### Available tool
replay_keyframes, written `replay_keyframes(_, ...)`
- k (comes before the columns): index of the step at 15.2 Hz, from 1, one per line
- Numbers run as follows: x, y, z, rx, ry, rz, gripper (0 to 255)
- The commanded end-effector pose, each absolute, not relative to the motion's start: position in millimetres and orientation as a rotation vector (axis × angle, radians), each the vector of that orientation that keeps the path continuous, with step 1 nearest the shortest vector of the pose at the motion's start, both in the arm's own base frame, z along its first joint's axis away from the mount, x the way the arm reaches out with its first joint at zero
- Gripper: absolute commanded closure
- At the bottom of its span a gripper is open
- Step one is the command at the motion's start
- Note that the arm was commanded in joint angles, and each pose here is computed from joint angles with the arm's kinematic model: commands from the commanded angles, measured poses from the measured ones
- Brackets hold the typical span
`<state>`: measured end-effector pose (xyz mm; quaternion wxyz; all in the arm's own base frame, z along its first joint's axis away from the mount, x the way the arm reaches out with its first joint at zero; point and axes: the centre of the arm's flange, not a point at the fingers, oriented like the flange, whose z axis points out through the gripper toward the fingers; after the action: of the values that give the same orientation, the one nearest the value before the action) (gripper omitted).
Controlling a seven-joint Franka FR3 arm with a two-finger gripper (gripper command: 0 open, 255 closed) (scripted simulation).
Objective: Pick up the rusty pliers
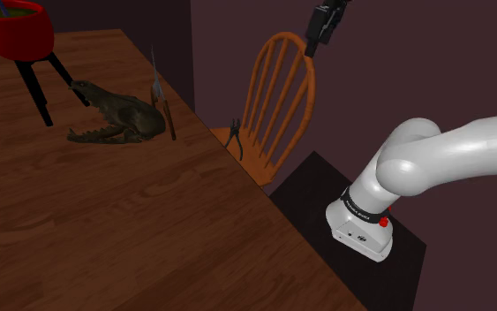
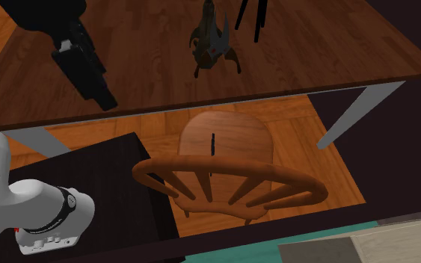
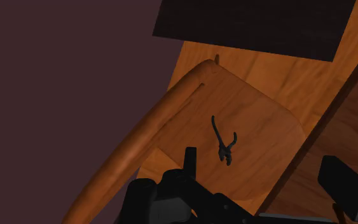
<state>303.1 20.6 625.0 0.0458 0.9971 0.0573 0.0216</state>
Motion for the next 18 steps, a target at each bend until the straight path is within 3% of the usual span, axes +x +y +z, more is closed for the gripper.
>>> replay_keyframes(1,303,21,625,3.044,0.175,0.066,0)
replay_keyframes(18,424,28,439,3.126,-0.435,0.085,0)
